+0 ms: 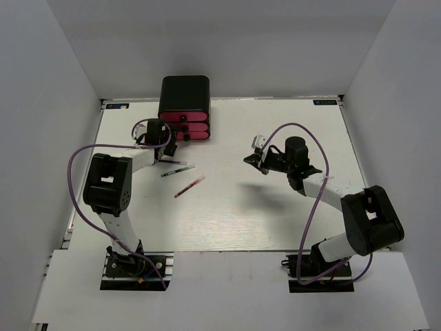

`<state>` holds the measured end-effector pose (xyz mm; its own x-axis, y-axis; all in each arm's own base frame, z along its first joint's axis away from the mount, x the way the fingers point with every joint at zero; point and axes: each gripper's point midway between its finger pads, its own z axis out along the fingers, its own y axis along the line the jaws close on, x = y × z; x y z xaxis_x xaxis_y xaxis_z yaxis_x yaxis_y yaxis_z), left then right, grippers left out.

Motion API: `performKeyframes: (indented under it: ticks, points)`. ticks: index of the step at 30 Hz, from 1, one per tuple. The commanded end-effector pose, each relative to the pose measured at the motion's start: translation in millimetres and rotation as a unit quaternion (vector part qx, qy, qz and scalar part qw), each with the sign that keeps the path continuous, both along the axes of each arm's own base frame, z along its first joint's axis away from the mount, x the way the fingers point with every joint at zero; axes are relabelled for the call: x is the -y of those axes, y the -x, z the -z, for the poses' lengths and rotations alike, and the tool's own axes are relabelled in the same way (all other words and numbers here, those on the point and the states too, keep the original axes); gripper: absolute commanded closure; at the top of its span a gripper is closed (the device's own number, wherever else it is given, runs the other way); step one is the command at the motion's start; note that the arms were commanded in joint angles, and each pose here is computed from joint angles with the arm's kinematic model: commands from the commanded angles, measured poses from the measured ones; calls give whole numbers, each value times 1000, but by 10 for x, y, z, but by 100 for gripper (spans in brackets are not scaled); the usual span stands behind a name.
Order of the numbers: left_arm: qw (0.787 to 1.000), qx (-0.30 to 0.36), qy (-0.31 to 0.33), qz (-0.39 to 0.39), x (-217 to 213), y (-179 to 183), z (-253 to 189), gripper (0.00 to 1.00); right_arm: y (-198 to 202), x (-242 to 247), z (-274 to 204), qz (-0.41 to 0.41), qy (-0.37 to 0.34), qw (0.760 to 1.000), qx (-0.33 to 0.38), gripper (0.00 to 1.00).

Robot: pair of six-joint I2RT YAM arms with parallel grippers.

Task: Sort the stationery into containers
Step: Close the drawer in the storage box, then move the storage box to the center of the board.

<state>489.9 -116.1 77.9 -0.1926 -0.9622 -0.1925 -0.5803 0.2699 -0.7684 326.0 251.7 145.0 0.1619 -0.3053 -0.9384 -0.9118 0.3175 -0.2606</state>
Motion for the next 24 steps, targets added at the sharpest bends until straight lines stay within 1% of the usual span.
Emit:
performKeyframes:
  ticks: [1,2,3,8,12,14,16,17,19,20,22,23,24]
  points:
    - [999,46,23,0,56,-90,-262,19,11,6,-70,-3,-3,1000,20,94]
    - [999,46,24,0,54,-81,-246,19,4,10,-82,-3,-3,1000,23,94]
    - [997,66,27,1,64,-134,-330,19,7,14,-78,-2,-3,1000,21,94]
    - [996,79,37,2,85,-150,-369,18,14,24,-70,-1,-2,1000,22,94]
    - [996,79,43,12,129,-151,-353,17,14,32,-51,0,-2,1000,19,94]
    - [997,55,45,20,156,-104,-251,19,26,31,-55,-1,-2,1000,20,94]
    - [998,38,45,24,159,-22,-197,25,23,39,-46,1,-1,1000,19,94]
    - [998,37,40,27,152,16,-217,34,25,36,-51,1,-1,1000,21,94]
    - [999,18,29,43,191,126,-124,47,24,48,-32,2,0,1000,19,94]
    - [999,4,20,47,177,193,-95,58,24,49,-24,2,1,1000,19,94]
    - [998,-12,-2,62,156,271,-38,64,28,39,-22,0,0,1000,20,94]
    - [997,-29,-8,65,142,335,34,65,24,37,-11,0,0,1000,18,94]
    - [997,-29,-14,70,140,338,39,65,20,42,-19,1,-1,1000,19,94]
